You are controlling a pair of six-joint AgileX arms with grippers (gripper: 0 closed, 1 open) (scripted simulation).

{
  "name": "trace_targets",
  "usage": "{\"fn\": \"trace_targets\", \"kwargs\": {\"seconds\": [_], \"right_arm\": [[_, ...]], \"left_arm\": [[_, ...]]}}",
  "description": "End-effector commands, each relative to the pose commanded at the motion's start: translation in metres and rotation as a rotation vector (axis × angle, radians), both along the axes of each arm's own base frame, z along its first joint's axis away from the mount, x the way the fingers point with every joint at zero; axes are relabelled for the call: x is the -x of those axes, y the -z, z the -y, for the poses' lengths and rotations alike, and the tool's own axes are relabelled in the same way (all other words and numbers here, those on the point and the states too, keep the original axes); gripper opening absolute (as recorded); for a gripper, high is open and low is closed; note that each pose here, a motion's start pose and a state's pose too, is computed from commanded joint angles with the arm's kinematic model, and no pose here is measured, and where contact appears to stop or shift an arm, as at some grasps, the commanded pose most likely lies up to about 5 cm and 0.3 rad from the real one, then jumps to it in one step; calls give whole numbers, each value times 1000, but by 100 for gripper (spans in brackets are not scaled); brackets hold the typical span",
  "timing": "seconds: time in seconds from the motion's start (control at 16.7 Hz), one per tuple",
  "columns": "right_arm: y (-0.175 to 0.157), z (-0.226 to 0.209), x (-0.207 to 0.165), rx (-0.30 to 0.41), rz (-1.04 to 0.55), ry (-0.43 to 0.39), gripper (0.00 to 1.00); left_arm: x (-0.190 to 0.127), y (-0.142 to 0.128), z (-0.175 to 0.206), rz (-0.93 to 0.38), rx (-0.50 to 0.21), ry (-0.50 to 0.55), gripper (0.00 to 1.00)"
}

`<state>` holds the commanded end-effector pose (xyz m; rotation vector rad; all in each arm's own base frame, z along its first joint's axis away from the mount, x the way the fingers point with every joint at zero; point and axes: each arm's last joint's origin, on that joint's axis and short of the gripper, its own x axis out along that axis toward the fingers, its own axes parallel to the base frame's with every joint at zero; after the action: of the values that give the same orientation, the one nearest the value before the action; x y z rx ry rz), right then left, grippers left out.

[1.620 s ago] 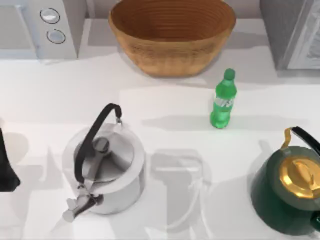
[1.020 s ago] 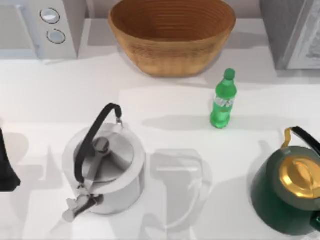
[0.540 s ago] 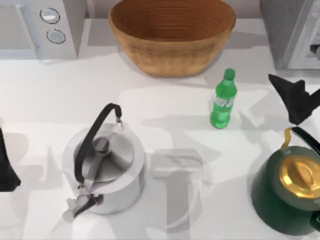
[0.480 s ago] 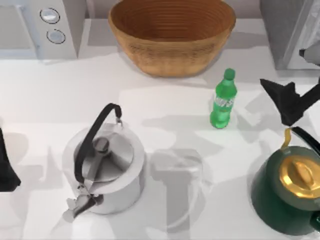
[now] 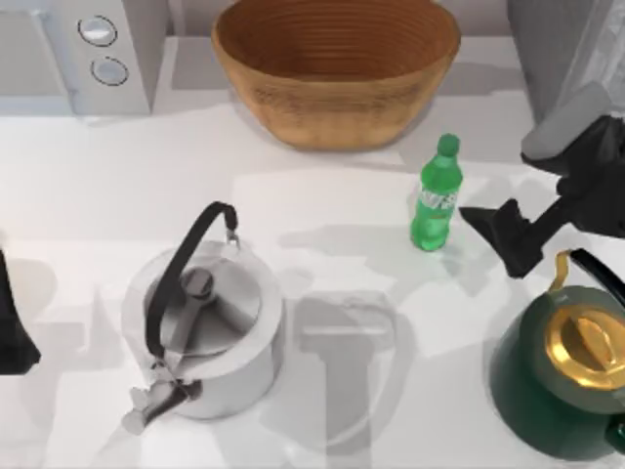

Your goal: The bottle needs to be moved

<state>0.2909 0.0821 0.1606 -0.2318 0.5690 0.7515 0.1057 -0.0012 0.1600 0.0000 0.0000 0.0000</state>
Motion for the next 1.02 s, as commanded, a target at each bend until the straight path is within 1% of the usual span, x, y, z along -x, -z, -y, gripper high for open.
{"fn": "trace_targets", "kwargs": {"seconds": [0.12, 0.18, 0.3, 0.54, 0.78, 1.02], "right_arm": [[0, 0, 0, 0, 0, 0, 100], [-10, 1, -4, -7, 33, 8, 100], [-9, 0, -6, -7, 24, 7, 100], [-4, -9, -30, -4, 5, 4, 100], [17, -29, -54, -1, 1, 1, 100], [42, -49, -63, -1, 3, 0, 100]], "left_arm": [[0, 0, 0, 0, 0, 0, 100], [0, 0, 0, 0, 0, 0, 100], [0, 0, 0, 0, 0, 0, 100], [0, 0, 0, 0, 0, 0, 100], [0, 0, 0, 0, 0, 0, 100], [0, 0, 0, 0, 0, 0, 100]]}}
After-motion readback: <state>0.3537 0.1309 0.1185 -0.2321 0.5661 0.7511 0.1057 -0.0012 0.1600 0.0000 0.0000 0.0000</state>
